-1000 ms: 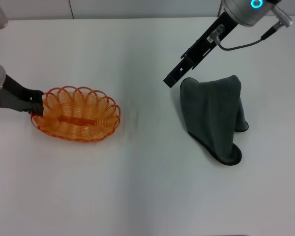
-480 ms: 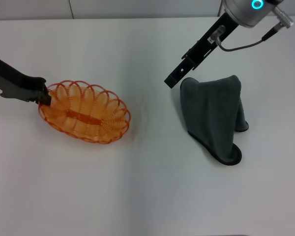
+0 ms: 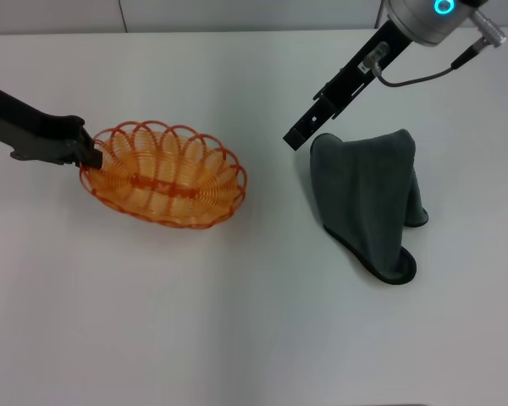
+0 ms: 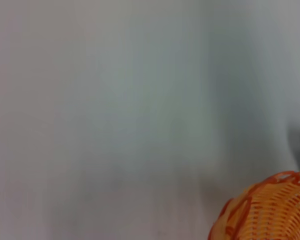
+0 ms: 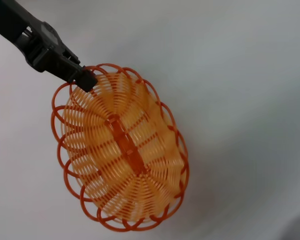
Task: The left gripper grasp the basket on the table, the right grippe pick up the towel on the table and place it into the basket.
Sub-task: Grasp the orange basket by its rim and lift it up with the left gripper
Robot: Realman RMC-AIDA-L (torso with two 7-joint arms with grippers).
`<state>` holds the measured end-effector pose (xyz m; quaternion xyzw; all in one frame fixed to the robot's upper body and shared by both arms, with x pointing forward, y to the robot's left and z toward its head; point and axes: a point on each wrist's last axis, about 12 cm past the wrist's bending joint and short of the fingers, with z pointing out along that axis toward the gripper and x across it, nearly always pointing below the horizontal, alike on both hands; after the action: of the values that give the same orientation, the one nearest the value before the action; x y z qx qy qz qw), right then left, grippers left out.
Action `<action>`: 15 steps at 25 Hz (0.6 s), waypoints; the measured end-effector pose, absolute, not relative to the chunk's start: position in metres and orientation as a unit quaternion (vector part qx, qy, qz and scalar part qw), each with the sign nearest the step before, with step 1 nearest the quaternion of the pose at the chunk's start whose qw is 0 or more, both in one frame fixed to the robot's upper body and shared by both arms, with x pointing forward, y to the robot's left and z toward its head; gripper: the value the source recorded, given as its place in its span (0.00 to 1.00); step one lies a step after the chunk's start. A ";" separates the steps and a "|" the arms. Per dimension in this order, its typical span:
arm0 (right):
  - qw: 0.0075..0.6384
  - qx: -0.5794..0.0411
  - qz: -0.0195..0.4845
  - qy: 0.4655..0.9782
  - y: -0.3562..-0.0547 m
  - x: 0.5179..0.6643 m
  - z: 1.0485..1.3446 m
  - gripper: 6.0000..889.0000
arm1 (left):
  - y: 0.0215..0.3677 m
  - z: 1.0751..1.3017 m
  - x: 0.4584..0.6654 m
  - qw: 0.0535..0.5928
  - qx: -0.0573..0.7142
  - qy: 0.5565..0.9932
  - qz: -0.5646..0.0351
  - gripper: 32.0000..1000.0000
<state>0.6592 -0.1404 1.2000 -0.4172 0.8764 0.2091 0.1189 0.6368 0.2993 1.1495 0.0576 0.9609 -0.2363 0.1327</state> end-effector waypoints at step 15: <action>0.120 -0.417 0.209 0.876 -0.141 0.660 1.201 0.85 | 0.300 1.160 0.638 0.138 0.010 0.943 -0.303 0.07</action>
<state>0.6597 -0.1406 1.2008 -0.4171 0.8764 0.2088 0.1200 0.6378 0.3000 1.1598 0.0098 0.9428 -0.3030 0.1384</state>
